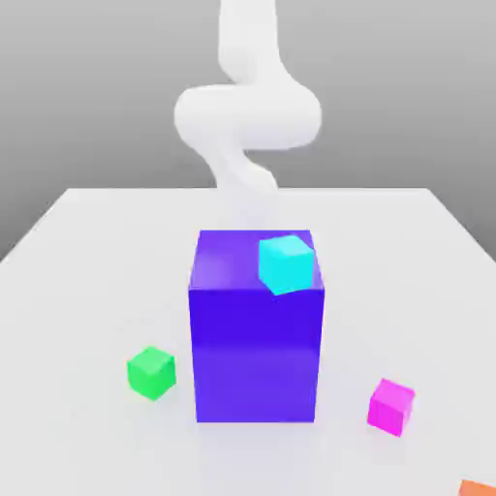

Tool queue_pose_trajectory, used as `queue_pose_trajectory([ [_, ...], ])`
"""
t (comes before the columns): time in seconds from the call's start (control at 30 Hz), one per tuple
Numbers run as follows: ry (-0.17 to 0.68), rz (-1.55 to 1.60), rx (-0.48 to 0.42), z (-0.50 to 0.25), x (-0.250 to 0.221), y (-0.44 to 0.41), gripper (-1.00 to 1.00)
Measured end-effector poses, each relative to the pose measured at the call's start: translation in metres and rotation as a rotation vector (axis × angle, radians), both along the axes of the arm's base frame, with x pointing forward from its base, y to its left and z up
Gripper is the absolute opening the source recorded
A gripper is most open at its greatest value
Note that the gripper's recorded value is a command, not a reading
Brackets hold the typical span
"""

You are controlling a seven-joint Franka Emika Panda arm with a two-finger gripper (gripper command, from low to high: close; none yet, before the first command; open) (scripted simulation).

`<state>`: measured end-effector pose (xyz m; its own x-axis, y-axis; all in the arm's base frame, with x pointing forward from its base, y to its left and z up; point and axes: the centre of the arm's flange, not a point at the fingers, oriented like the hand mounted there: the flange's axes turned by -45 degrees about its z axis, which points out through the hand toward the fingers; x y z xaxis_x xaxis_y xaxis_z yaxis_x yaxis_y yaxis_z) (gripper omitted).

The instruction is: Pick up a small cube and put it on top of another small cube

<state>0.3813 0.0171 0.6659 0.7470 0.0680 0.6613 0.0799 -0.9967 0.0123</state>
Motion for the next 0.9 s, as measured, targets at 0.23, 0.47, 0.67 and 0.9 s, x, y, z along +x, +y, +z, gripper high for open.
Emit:
queue_pose_trajectory([
  [0.23, 0.209, 0.26, -0.086, -0.142, 0.062, 0.064, 0.0],
  [0.47, 0.402, 0.516, -0.191, -0.29, 0.065, 0.13, 0.0],
  [0.67, 0.558, 0.752, -0.305, -0.41, 0.023, 0.177, 0.0],
  [0.9, 0.648, 0.859, -0.37, -0.512, -0.007, 0.182, 0.0],
])
